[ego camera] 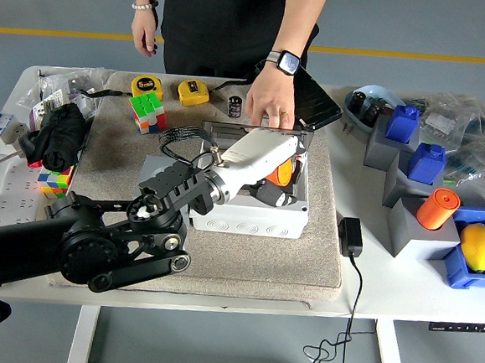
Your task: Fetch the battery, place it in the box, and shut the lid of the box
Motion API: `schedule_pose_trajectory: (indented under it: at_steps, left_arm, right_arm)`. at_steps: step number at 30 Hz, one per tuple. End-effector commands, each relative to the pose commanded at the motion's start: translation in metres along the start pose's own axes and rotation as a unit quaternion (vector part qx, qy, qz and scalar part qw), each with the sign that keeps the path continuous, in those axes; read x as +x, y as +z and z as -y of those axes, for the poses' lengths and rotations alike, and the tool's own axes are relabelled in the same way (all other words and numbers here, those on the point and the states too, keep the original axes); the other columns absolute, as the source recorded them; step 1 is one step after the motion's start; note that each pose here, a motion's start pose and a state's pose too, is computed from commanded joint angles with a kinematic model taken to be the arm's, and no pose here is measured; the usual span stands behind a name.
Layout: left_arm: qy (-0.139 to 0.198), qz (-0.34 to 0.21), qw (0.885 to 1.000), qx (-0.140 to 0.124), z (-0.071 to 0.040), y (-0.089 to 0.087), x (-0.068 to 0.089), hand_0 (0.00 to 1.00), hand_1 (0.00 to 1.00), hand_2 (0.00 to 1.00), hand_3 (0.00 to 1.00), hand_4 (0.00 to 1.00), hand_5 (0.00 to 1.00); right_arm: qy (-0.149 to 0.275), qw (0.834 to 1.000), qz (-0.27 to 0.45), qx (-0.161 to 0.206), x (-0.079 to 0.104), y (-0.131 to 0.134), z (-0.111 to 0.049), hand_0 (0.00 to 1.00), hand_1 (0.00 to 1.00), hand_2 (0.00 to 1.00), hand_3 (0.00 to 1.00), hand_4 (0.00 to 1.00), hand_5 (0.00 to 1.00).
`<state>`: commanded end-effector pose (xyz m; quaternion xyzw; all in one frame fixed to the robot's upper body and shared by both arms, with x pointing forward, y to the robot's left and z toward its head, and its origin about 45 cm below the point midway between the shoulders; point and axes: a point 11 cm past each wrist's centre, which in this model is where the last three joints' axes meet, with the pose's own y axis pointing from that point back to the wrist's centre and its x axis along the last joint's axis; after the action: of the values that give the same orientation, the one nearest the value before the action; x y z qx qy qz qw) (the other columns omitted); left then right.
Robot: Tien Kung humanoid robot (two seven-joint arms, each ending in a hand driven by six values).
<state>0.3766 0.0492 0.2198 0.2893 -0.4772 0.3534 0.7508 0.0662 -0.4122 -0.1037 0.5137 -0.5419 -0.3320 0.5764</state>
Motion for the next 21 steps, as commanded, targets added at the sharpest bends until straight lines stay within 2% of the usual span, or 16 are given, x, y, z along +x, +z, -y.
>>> schedule_pose_trajectory:
  at_steps: [1, 2, 13, 14, 21]
  left_arm:
    - [-0.003, 0.001, 1.0, 0.0, 0.001, 0.0003, -0.0013, 0.22, 0.178, 0.199, 0.32, 0.979, 0.2]
    - [-0.005, 0.001, 1.0, 0.0, 0.0021, 0.0007, -0.0023, 0.236, 0.227, 0.263, 0.395, 0.998, 0.317]
    - [-0.014, 0.013, 1.0, 0.007, 0.0074, -0.0032, -0.0092, 0.248, 0.27, 0.288, 0.434, 0.998, 0.354]
    - [-0.014, 0.013, 1.0, 0.008, 0.0077, -0.0037, -0.0094, 0.267, 0.336, 0.416, 0.494, 0.998, 0.377]
    - [-0.012, 0.01, 1.0, 0.012, 0.0092, -0.0064, -0.0086, 0.27, 0.349, 0.426, 0.507, 0.998, 0.376]
  right_arm:
    - [0.0, 1.0, 0.0, 0.0, -0.0001, 0.0002, 0.0, 0.596, 0.609, 0.591, 0.575, 0.935, 0.452]
    - [-0.001, 1.0, -0.001, 0.0, -0.0004, 0.0005, 0.0, 0.595, 0.607, 0.591, 0.575, 0.934, 0.451]
    - [-0.004, 1.0, -0.004, 0.005, -0.0037, -0.0034, -0.0003, 0.595, 0.608, 0.591, 0.575, 0.933, 0.45]
    - [-0.003, 1.0, -0.004, 0.006, -0.0036, -0.0037, -0.0003, 0.596, 0.607, 0.591, 0.575, 0.933, 0.45]
    - [-0.002, 1.0, -0.005, 0.008, -0.0035, -0.0035, -0.0004, 0.596, 0.608, 0.589, 0.574, 0.932, 0.448]
